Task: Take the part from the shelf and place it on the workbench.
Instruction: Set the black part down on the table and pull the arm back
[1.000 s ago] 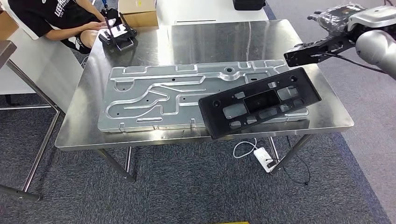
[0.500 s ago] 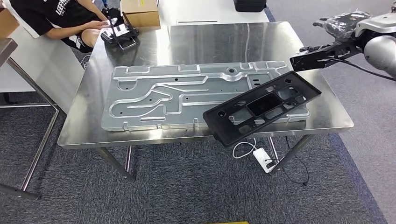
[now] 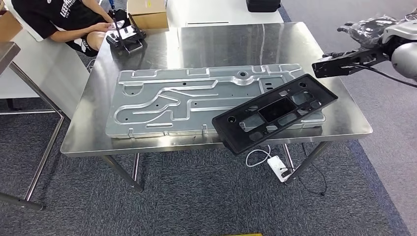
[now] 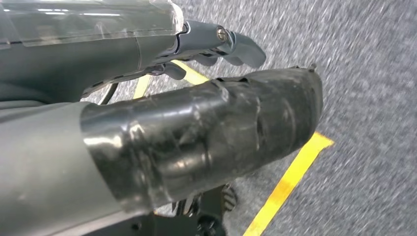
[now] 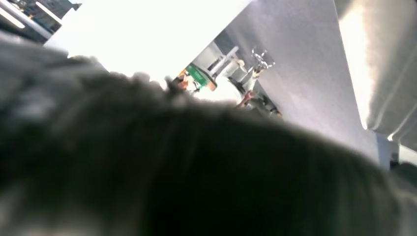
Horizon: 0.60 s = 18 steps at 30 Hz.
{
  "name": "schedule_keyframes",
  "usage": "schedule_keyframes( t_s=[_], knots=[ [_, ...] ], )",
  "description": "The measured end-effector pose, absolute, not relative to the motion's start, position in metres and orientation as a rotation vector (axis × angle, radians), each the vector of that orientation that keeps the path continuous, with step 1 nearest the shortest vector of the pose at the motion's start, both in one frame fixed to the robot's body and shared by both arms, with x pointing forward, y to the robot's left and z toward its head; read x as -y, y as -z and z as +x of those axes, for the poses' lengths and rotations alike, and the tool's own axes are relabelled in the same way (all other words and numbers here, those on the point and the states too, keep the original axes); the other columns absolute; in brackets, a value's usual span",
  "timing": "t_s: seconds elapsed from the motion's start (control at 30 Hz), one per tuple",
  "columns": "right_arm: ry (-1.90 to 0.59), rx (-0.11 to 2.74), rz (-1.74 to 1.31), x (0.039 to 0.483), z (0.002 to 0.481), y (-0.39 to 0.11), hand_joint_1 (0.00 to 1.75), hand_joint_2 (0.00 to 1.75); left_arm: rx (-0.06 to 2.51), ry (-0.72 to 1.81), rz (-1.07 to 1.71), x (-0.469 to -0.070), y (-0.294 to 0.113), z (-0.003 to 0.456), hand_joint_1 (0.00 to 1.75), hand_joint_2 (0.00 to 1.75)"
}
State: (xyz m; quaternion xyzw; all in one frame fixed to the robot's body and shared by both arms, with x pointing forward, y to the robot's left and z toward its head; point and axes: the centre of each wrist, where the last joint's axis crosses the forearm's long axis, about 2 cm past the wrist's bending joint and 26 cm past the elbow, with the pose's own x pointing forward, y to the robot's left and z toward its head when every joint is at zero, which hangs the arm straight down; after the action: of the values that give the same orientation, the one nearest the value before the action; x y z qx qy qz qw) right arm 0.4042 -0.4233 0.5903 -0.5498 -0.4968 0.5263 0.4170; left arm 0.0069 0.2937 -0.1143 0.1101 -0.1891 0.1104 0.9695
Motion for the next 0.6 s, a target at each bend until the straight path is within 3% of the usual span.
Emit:
schedule_keyframes(
  t_s=[0.6],
  knots=[
    [-1.339, 1.22, -1.406, 0.424, 0.388, -0.613, 0.0, 0.0, 0.387, -0.247, 0.171, -0.292, 0.114, 0.008, 0.0, 0.0]
  ],
)
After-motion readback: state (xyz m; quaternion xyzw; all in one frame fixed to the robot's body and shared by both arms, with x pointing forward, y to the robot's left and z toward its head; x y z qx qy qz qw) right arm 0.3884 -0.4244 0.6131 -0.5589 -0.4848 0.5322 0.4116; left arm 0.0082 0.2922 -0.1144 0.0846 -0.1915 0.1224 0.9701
